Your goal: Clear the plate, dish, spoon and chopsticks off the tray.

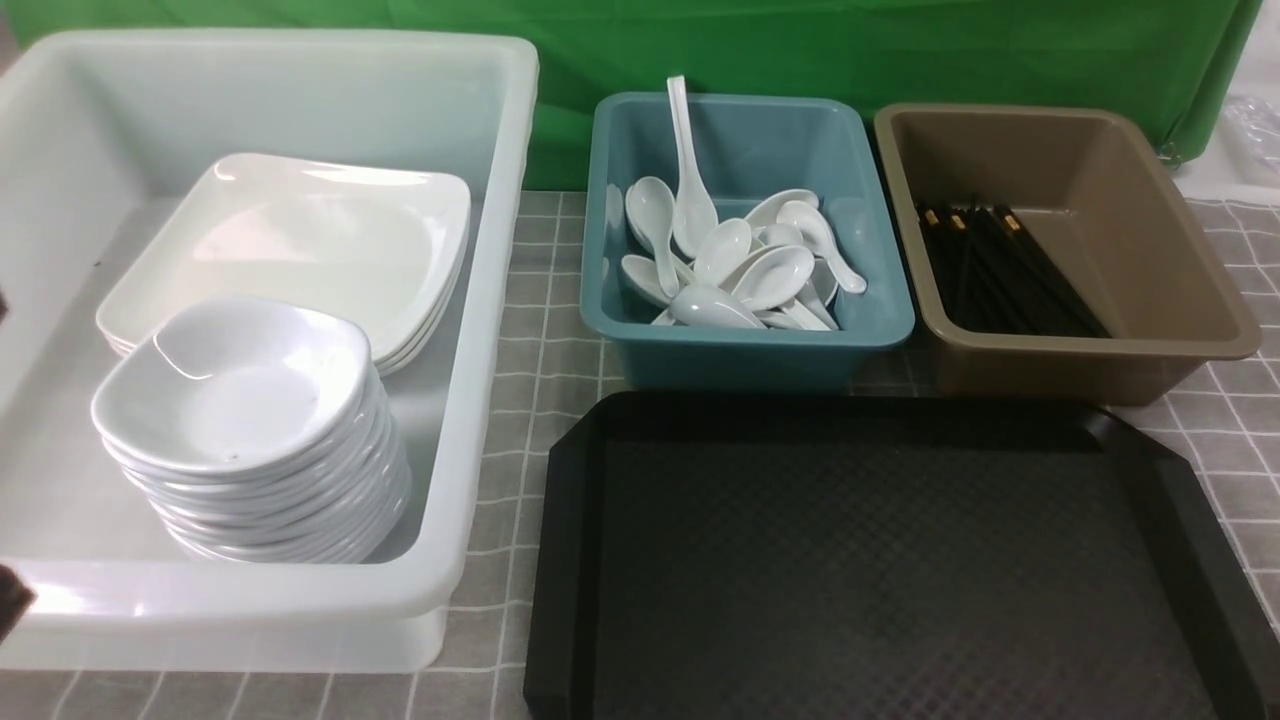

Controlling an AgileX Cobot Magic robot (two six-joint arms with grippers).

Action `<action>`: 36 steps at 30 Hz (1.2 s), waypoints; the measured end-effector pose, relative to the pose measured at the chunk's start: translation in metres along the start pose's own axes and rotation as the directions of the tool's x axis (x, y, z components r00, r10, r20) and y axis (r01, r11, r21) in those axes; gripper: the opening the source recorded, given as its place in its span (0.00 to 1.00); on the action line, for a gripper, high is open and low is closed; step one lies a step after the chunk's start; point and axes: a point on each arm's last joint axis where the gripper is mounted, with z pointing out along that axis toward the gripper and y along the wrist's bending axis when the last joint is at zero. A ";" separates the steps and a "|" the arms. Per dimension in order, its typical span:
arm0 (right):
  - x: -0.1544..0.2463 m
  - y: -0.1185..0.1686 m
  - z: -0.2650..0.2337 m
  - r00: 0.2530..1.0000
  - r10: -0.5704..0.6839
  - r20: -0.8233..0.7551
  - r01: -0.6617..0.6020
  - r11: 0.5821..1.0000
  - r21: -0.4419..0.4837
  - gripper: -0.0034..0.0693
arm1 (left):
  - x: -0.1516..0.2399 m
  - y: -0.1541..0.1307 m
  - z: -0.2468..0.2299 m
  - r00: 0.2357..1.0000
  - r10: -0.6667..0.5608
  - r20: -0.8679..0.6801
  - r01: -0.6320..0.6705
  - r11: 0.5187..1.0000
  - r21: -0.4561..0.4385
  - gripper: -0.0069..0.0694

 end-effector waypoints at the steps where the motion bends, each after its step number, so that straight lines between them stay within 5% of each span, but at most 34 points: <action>1: 0.000 0.000 0.000 1.000 0.000 0.000 0.000 1.000 0.000 0.18 | 0.000 0.002 -0.005 0.999 -0.038 0.014 0.039 0.999 -0.032 0.10; 7: 0.000 0.000 0.000 1.000 0.000 0.000 0.000 1.000 0.000 0.20 | 0.025 0.006 -0.030 0.994 -0.111 -0.025 0.103 0.972 -0.209 0.10; 18: 0.000 0.000 0.000 1.000 0.000 0.001 0.000 1.000 0.000 0.24 | 0.128 -0.015 -0.047 0.899 -0.308 -0.312 0.227 0.936 -0.270 0.10; 36: 0.000 0.000 0.000 1.000 0.000 0.001 0.000 1.000 0.000 0.29 | 0.127 -0.015 -0.047 0.898 -0.335 -0.284 0.256 0.925 -0.282 0.10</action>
